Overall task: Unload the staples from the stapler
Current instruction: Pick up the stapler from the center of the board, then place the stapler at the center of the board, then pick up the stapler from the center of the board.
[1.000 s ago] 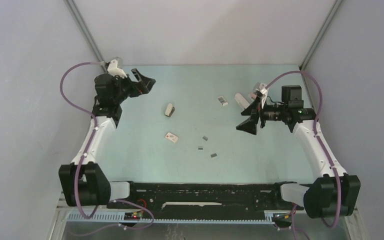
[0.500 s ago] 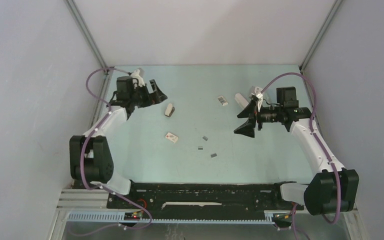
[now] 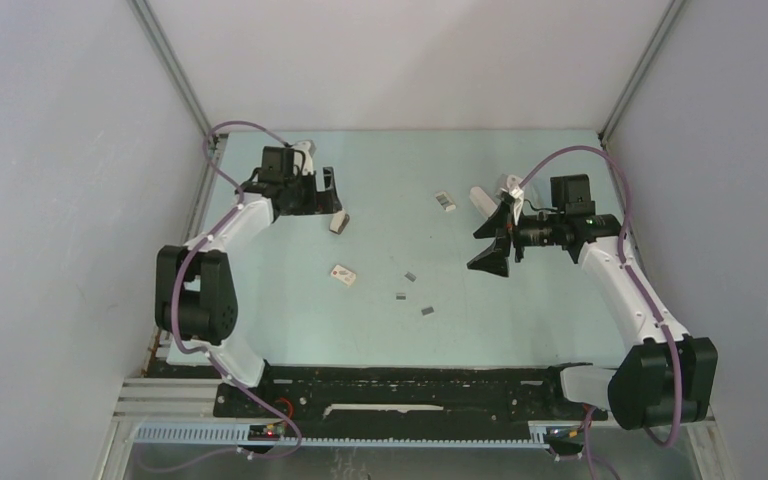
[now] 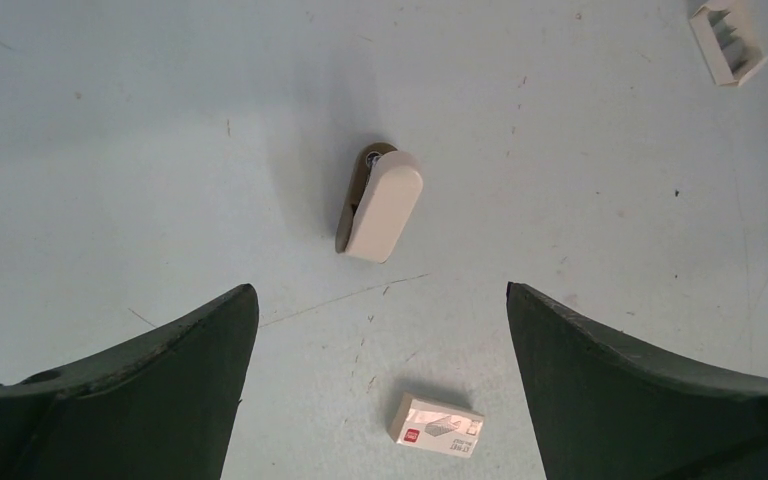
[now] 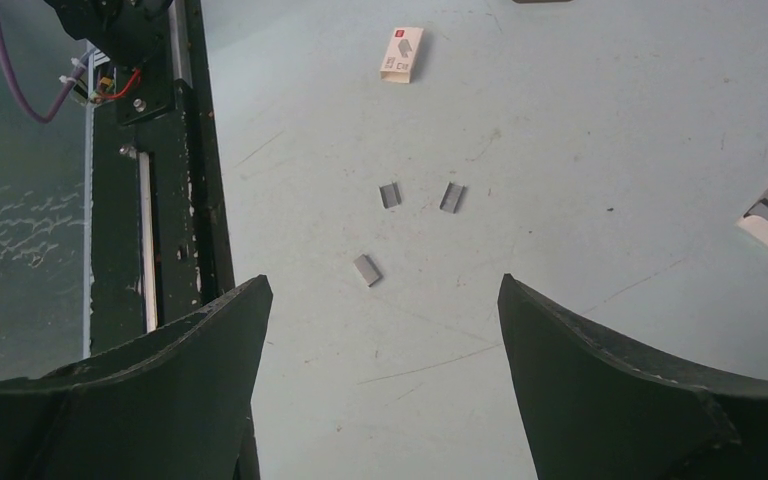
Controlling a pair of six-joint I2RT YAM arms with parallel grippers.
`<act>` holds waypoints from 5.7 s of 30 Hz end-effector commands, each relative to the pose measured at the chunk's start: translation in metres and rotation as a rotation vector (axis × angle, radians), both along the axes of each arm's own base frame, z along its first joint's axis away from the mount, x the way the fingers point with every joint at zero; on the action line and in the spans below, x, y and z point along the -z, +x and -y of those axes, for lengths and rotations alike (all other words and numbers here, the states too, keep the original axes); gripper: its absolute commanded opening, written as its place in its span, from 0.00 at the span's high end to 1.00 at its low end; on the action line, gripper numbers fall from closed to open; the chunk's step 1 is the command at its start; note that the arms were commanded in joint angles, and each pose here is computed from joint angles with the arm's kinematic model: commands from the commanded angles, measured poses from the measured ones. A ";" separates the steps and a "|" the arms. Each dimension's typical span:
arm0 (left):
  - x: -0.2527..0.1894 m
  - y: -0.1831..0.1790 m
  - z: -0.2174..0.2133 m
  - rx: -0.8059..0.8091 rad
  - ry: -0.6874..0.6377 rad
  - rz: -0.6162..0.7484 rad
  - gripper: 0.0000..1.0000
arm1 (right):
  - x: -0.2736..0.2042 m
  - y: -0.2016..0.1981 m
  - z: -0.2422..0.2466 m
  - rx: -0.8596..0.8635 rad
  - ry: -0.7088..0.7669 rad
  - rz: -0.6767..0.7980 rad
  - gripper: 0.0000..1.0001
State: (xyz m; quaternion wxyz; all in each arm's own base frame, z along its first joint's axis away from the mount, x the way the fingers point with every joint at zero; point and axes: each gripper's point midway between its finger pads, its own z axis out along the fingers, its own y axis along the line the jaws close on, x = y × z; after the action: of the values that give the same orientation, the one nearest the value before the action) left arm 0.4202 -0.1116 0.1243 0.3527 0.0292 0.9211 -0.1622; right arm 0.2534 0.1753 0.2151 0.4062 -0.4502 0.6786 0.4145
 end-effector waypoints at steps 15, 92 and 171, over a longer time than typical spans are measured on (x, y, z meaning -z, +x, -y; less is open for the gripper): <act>0.004 0.039 0.016 0.027 0.057 0.007 0.06 | -0.005 0.007 -0.002 0.001 -0.009 0.027 0.08; -0.059 -0.075 0.181 0.436 -0.072 0.170 1.00 | -0.008 0.002 -0.004 -0.024 0.011 0.004 0.09; -0.028 -0.200 0.101 0.131 -0.296 0.623 0.00 | 0.027 -0.023 -0.044 -0.538 -0.487 0.530 0.00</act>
State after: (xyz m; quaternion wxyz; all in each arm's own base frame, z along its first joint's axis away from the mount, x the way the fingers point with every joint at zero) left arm 0.2232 -0.2271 0.1512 0.5969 0.1260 0.7402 -0.2826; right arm 0.2111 0.2208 0.1960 0.3594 -0.7531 0.4833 0.2647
